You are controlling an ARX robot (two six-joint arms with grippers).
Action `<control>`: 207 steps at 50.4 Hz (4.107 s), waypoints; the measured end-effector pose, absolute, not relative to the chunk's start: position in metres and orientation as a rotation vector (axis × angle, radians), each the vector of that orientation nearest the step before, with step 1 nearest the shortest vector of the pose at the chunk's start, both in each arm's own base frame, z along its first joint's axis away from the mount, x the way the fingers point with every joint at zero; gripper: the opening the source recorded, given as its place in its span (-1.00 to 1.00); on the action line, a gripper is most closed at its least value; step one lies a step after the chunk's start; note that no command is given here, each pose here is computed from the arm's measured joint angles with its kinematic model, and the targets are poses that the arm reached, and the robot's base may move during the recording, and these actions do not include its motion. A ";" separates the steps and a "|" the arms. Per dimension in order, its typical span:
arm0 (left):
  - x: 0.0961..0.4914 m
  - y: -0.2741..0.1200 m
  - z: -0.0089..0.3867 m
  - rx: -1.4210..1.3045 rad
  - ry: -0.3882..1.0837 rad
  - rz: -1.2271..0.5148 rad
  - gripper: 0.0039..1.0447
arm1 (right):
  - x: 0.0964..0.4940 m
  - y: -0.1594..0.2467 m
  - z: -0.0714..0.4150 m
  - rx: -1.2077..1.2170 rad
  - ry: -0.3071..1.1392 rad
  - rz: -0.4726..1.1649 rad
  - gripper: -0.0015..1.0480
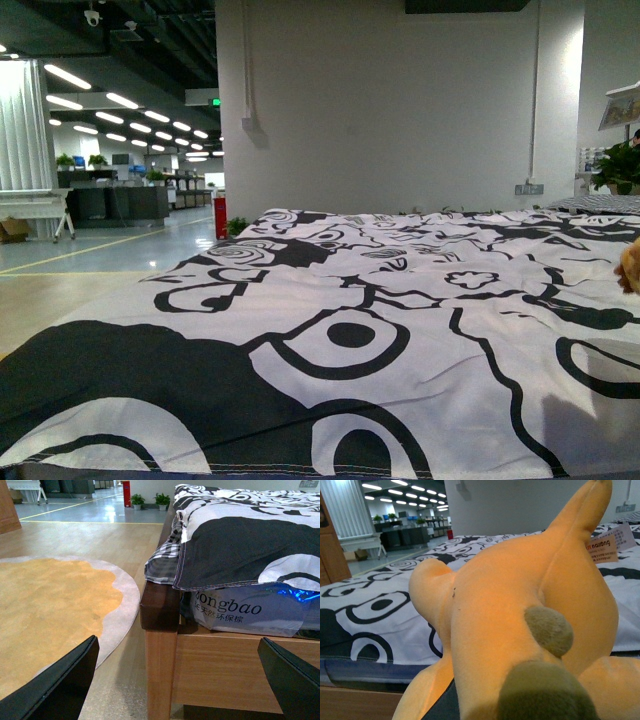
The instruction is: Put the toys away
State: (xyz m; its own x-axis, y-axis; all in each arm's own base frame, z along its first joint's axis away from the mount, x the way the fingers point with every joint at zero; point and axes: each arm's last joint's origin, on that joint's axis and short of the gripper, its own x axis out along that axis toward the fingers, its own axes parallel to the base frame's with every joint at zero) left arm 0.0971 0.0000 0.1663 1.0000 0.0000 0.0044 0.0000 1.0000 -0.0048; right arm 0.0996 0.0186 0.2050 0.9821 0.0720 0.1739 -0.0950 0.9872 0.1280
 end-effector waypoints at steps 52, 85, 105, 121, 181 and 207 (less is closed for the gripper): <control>0.097 0.000 0.166 -0.005 -0.004 -0.001 0.89 | 0.099 0.018 0.200 0.135 -0.162 0.072 -0.63; 0.097 0.000 0.166 -0.004 -0.004 -0.001 0.89 | 0.099 0.018 0.199 0.135 -0.161 0.079 -0.63; 0.097 0.000 0.166 -0.005 -0.004 -0.001 0.89 | 0.099 0.018 0.199 0.135 -0.161 0.073 -0.63; 0.097 0.000 0.166 -0.004 -0.004 -0.001 0.89 | 0.099 0.018 0.199 0.135 -0.162 0.075 -0.63; 0.097 0.000 0.166 -0.004 -0.004 -0.001 0.89 | 0.099 0.018 0.199 0.135 -0.163 0.079 -0.63; 0.097 0.000 0.166 -0.004 -0.004 -0.002 0.89 | 0.099 0.018 0.199 0.136 -0.162 0.078 -0.63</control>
State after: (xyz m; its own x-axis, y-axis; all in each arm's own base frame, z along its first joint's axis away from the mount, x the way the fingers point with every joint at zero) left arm 0.0971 -0.0001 0.1663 1.0000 -0.0015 0.0044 0.0015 1.0000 -0.0044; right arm 0.0987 0.0180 0.1992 0.9838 0.0666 0.1664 -0.0885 0.9878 0.1281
